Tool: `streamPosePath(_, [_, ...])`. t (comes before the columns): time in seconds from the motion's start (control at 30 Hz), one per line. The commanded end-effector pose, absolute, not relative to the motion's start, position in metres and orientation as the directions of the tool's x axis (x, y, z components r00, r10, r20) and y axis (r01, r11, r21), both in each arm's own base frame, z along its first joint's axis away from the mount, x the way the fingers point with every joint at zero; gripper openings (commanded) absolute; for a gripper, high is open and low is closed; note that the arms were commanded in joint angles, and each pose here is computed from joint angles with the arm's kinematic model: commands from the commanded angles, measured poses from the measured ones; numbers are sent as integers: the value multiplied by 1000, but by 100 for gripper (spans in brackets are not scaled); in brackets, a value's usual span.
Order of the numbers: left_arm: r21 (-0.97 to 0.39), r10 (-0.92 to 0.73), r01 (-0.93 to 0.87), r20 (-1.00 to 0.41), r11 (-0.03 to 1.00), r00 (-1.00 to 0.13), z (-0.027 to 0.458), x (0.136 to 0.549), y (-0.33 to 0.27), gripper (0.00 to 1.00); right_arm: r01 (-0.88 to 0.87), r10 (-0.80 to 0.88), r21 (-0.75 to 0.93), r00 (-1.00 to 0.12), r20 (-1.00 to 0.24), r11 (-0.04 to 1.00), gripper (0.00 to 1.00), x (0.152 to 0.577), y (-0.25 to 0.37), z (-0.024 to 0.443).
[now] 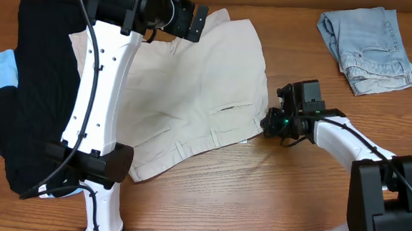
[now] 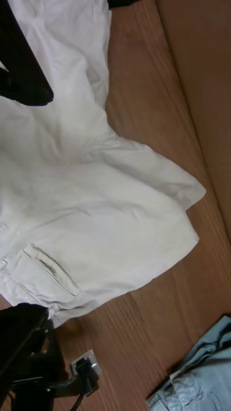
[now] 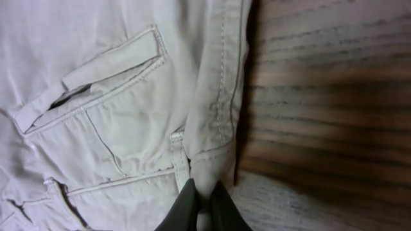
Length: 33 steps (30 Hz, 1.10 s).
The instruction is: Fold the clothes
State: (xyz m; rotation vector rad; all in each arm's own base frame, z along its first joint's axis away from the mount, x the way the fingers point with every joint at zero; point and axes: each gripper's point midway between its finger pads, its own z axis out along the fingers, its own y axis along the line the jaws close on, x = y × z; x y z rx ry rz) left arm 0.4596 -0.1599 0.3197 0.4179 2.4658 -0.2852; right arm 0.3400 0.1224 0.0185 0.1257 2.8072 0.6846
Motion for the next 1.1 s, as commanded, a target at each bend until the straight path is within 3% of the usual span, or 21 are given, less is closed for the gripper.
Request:
streamPosePath(0.0, [-86, 250, 369, -594, 926, -765, 313, 462, -159, 100, 59, 176, 520, -968, -178, 852, 4, 338, 123, 35])
streamPosePath(0.27, [-82, 258, 376, -593, 923, -763, 312, 462, -159, 100, 343, 456, 462, -876, -159, 818, 4, 315, -1, 161])
streamPosePath(0.4, [-83, 261, 375, -581, 923, -771, 306, 462, -159, 100, 389, 491, 425, -856, -161, 817, 4, 299, -38, 179])
streamPosePath(0.6, [-88, 298, 412, -557, 907, -775, 283, 469, -166, 100, 476, 538, 333, -834, -123, 814, 46, 283, -65, 168])
streamPosePath(0.67, [-108, 338, 473, -563, 874, -754, 272, 472, -177, 100, 478, 544, 340, -829, -131, 810, 55, 284, -67, 170])
streamPosePath(0.93, [-80, 445, 713, -731, 697, -517, 233, 520, -245, 100, 359, 471, 414, -857, -208, 836, 61, 303, -50, 195])
streamPosePath(1.07, [-24, 494, 776, -759, 630, -424, 188, 539, -295, 100, 342, 454, 414, -866, -210, 844, 61, 305, -44, 196])
